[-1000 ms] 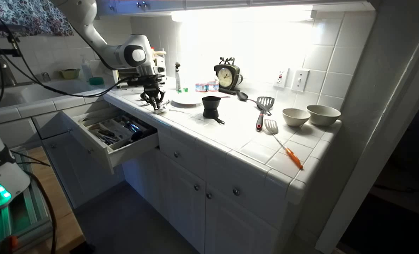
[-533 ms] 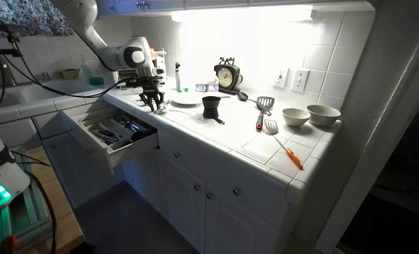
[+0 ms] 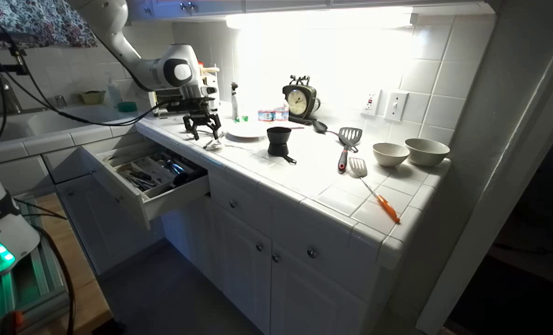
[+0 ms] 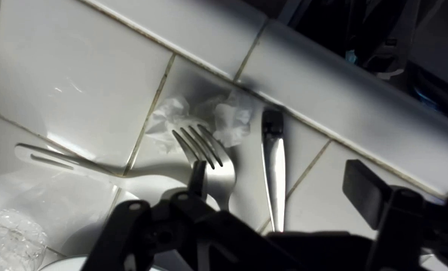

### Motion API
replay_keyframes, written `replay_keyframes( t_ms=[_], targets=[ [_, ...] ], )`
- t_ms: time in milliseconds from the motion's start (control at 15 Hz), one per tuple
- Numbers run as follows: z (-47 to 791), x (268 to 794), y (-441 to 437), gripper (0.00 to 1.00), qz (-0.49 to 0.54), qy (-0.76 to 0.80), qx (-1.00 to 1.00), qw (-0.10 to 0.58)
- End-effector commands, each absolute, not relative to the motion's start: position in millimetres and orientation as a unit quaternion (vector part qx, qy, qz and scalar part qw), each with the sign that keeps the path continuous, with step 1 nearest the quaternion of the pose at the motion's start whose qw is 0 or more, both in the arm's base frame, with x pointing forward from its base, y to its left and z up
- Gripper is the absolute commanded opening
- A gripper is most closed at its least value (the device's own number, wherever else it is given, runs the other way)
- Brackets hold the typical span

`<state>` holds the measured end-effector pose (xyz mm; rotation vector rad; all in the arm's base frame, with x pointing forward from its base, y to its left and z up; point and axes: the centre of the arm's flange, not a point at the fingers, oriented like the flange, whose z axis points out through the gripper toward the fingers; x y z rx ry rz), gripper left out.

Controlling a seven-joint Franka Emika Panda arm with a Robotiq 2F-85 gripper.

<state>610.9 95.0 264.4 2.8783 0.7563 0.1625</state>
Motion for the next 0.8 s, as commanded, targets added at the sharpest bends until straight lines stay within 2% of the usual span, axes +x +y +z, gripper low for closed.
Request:
replay_keyframes(
  t_ms=[0, 667, 733],
  targets=[
    [272, 618, 106, 1.0, 0.076, 0.234, 0.966, 0.075],
    [256, 631, 121, 1.0, 0.115, 0.2, 0.971, 0.057],
    [254, 630, 122, 0.94, 0.114, 0.197, 0.972, 0.056]
  ],
)
